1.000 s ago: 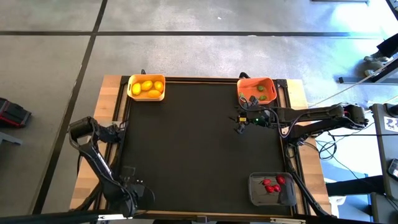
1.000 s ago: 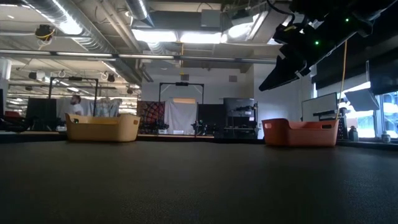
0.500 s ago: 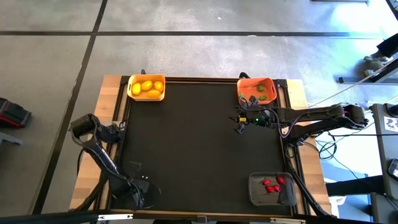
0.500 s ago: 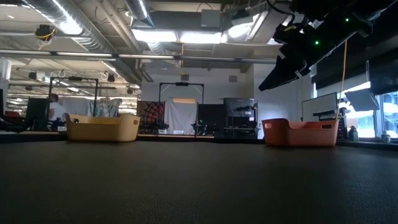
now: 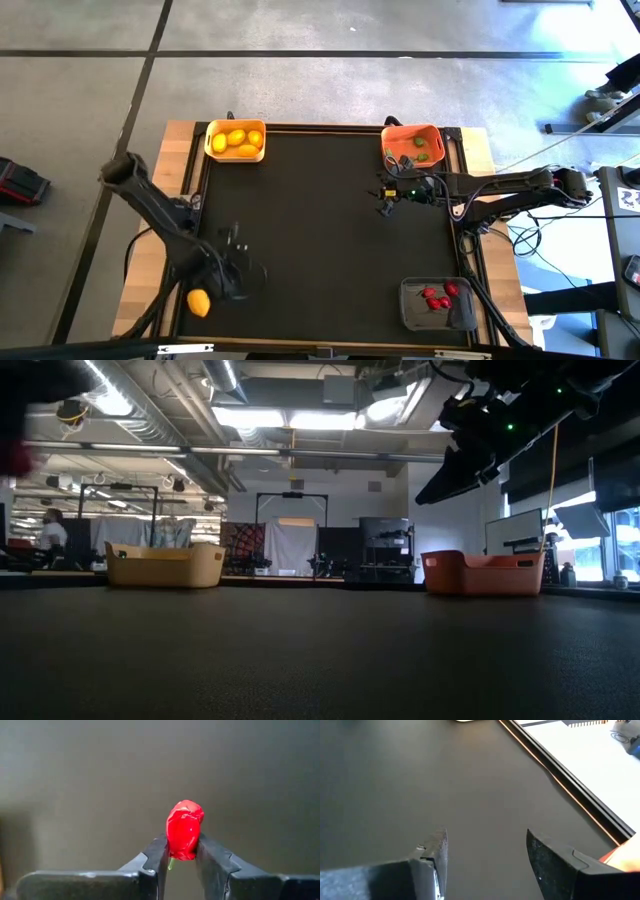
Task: Sort produce into baskets
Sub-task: Put the red chili pepper into the gray bin
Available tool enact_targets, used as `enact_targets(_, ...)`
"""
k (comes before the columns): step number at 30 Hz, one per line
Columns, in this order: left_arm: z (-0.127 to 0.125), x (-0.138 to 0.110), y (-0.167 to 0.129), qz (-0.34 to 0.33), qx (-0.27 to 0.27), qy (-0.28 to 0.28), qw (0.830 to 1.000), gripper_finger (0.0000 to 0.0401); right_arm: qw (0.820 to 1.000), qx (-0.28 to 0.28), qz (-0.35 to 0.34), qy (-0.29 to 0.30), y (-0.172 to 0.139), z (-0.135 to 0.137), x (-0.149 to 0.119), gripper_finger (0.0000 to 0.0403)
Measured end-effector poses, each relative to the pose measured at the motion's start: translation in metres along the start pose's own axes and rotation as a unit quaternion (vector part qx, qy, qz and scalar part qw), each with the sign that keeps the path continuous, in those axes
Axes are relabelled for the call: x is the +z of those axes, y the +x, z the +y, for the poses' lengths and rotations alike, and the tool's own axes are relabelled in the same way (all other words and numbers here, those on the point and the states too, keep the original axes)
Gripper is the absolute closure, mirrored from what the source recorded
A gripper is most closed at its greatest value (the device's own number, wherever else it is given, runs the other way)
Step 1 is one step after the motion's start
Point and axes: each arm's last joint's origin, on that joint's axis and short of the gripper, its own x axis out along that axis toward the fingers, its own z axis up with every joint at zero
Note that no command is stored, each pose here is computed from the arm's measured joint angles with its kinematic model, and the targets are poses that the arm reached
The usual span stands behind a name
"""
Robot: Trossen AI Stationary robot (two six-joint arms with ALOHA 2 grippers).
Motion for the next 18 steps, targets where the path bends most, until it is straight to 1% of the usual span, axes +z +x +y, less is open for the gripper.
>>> enact_targets(4,0.026,0.008,-0.016,-0.092,0.054,-0.026,0.994,0.0320,1.000,0.013,-0.003,0.002,0.000,0.001,0.001,0.0196)
enact_targets(8,0.050,0.013,-0.027,-0.157,0.111,-0.056,0.980,0.0320,0.999,0.039,-0.022,0.013,0.000,0.003,0.005,0.0196)
enact_targets(13,0.073,0.020,-0.034,-0.195,0.160,-0.073,0.965,0.0320,0.994,0.078,-0.066,0.035,-0.001,0.006,0.015,0.0196)
enact_targets(18,0.090,0.036,-0.032,-0.216,0.175,-0.083,0.957,0.0320,0.983,0.124,-0.124,0.047,-0.003,0.009,0.027,0.0196)
